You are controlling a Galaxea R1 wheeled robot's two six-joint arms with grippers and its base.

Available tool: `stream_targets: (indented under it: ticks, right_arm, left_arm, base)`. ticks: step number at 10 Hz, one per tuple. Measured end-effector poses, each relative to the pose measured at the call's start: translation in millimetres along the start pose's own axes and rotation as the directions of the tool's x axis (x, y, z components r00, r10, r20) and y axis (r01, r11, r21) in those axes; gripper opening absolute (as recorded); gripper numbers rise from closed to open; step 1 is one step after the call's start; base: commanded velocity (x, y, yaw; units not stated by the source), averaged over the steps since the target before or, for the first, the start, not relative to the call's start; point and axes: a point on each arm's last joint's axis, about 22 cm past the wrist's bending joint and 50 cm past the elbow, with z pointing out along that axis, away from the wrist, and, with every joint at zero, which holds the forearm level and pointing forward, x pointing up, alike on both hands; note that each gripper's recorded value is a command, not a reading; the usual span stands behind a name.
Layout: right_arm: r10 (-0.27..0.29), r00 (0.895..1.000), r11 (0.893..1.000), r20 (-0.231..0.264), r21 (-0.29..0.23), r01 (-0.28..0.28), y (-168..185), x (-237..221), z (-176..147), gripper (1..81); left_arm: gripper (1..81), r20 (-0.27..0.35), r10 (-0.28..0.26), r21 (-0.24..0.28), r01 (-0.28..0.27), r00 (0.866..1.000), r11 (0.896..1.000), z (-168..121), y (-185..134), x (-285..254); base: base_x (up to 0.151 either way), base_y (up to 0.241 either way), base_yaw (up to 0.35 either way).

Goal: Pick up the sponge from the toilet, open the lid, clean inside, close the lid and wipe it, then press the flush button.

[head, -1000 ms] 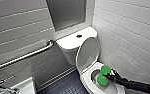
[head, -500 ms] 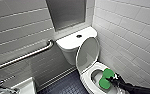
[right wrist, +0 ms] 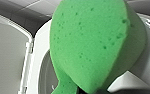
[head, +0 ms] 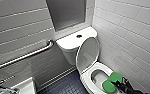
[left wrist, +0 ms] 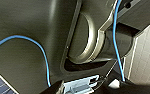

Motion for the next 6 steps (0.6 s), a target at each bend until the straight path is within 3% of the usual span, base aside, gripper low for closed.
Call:
stream_targets:
  ticks: [3,6]
  right_arm:
    - [0.029,0.998,0.998,-0.06,-0.047,-0.032,36.2,-10.9,-27.0,1.0]
    - [0.053,0.992,0.996,-0.113,-0.062,-0.061,49.9,-18.9,-46.4,1.0]
  left_arm:
    - [81.1,0.0,0.001,-0.001,-0.001,1.0,1.0,0.6,0.8,-0.3]
    - [81.1,0.0,0.001,-0.004,-0.001,1.0,1.0,1.9,3.0,-0.5]
  base:
    - [0.0,0.0,0.0]
    - [0.0,0.0,0.0]
